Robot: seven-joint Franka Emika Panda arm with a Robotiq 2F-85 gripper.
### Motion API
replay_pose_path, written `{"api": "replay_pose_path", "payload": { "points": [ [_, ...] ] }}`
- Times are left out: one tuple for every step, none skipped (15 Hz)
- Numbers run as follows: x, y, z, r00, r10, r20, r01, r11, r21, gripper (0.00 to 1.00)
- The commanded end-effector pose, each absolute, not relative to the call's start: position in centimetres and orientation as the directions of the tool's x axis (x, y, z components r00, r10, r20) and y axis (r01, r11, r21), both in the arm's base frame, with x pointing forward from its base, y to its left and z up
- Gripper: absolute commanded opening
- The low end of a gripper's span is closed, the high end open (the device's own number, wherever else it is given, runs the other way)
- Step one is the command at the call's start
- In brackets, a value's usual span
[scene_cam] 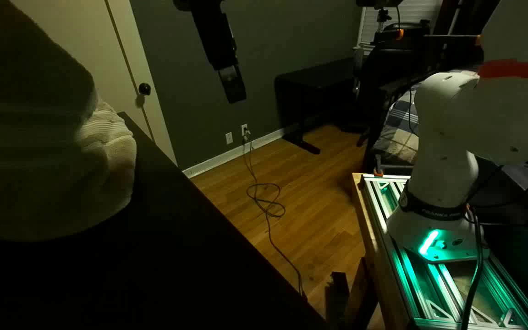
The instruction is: Open the drawer
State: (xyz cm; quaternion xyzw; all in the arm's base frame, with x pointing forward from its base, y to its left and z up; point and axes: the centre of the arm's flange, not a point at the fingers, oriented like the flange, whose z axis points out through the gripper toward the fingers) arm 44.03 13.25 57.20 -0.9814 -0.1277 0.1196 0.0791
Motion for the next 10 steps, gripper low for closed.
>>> {"api": "replay_pose_path", "payload": {
  "points": [
    [44.0, 13.3, 57.2, 0.939, 0.270, -0.215, 0.232, -0.955, -0.186, 1.00],
    [44.0, 13.3, 57.2, 0.939, 0.270, -0.215, 0.232, -0.955, -0.186, 1.00],
    [44.0, 13.3, 57.2, 0.939, 0.270, -0.215, 0.232, -0.955, -0.186, 1.00],
    [44.0, 13.3, 57.2, 0.939, 0.270, -0.215, 0.232, -0.955, -0.186, 1.00],
    [44.0, 13.3, 57.2, 0.939, 0.270, -0.215, 0.232, -0.955, -0.186, 1.00],
    [44.0, 13.3, 57.2, 0.939, 0.270, -0.215, 0.232, -0.955, -0.186, 1.00],
    [44.3, 12.8, 57.0, 0.935, 0.287, -0.210, 0.256, -0.953, -0.162, 1.00],
    [44.5, 12.2, 56.8, 0.929, 0.306, -0.206, 0.284, -0.950, -0.133, 1.00],
    [44.7, 11.3, 56.4, 0.918, 0.341, -0.202, 0.324, -0.939, -0.111, 1.00],
    [44.9, 10.4, 56.1, 0.906, 0.372, -0.203, 0.362, -0.928, -0.087, 1.00]
  ]
}}
